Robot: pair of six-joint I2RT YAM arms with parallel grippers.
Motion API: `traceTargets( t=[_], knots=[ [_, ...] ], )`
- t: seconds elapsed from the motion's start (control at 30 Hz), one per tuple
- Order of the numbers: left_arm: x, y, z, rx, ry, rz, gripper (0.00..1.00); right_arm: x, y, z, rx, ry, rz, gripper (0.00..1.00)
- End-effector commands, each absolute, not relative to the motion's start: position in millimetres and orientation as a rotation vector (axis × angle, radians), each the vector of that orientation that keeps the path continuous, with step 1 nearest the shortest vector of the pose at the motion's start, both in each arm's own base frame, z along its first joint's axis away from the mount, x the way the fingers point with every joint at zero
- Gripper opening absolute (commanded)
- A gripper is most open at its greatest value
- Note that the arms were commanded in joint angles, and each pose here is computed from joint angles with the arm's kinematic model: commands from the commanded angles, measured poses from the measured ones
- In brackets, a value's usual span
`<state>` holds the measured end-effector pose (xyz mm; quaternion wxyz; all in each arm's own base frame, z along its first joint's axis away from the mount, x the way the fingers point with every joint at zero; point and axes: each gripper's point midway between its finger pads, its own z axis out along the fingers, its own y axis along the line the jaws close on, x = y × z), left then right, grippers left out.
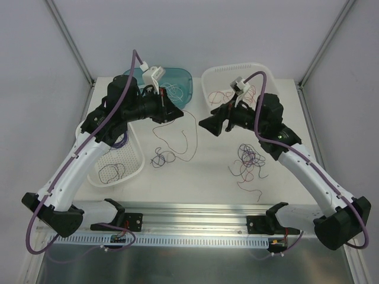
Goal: Untangle the cables
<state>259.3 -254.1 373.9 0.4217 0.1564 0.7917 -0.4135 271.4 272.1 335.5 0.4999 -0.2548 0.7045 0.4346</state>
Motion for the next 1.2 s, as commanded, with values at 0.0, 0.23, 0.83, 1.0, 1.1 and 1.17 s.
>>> traceTargets(
  t=[0.0, 0.23, 0.83, 1.0, 1.1, 1.17],
  knots=[
    [254.2, -267.6, 398.0, 0.463, 1.896, -1.088, 0.00, 263.7, 292.7, 374.1, -0.703, 1.553, 1.131, 0.94],
    [251.0, -278.7, 395.6, 0.505, 1.897, -1.108, 0.00, 260.7, 312.2, 369.1, -0.778, 1.546, 1.197, 0.82],
    [272.1, -247.4, 352.1, 0.443, 1.925, -0.834, 0.78, 302.3, 262.1, 398.2, -0.705, 1.607, 0.818, 0.01],
    [272.2, -225.0, 345.3, 0.411, 1.892, -0.719, 0.99, 344.2, 223.1, 414.0, -0.556, 1.651, 0.614, 0.01],
    [272.2, -211.4, 336.7, 0.382, 1.886, -0.652, 0.99, 371.3, 195.1, 422.1, -0.433, 1.664, 0.507, 0.01],
    [273.8, -203.2, 334.1, 0.351, 1.877, -0.615, 0.99, 391.5, 179.5, 424.7, -0.351, 1.666, 0.452, 0.01]
  ],
)
